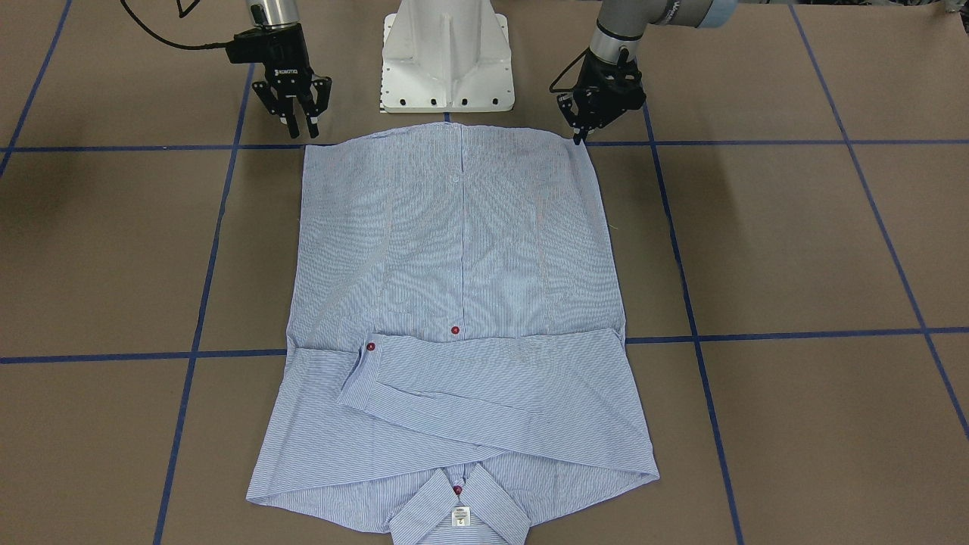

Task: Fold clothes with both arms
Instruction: 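Adjust both grippers at the hem corners and close on the fabric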

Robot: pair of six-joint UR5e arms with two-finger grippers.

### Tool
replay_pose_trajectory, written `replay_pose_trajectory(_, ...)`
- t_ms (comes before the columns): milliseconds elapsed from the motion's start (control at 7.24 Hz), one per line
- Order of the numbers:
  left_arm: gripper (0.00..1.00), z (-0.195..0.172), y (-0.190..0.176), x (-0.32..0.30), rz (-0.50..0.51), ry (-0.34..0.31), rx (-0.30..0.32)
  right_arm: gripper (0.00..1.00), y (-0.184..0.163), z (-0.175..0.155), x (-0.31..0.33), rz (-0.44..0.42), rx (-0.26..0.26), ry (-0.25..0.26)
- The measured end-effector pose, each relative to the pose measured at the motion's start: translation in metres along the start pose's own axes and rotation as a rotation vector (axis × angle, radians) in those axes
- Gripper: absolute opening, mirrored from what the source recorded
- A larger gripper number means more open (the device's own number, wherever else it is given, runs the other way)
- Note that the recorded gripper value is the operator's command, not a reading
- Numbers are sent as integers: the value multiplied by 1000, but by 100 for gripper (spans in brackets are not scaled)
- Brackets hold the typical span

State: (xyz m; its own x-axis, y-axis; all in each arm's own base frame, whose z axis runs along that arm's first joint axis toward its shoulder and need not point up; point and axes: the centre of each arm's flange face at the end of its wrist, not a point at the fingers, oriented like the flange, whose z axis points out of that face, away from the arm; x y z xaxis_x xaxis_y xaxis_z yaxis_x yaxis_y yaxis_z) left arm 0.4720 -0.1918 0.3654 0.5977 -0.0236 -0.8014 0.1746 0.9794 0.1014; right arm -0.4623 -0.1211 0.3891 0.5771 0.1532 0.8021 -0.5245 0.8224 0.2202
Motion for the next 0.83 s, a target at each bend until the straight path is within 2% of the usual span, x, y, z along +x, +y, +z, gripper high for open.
replay_pose_trajectory(829,0,-5,0,2,-1,11,-3,43,12,17,11,-35,26,25)
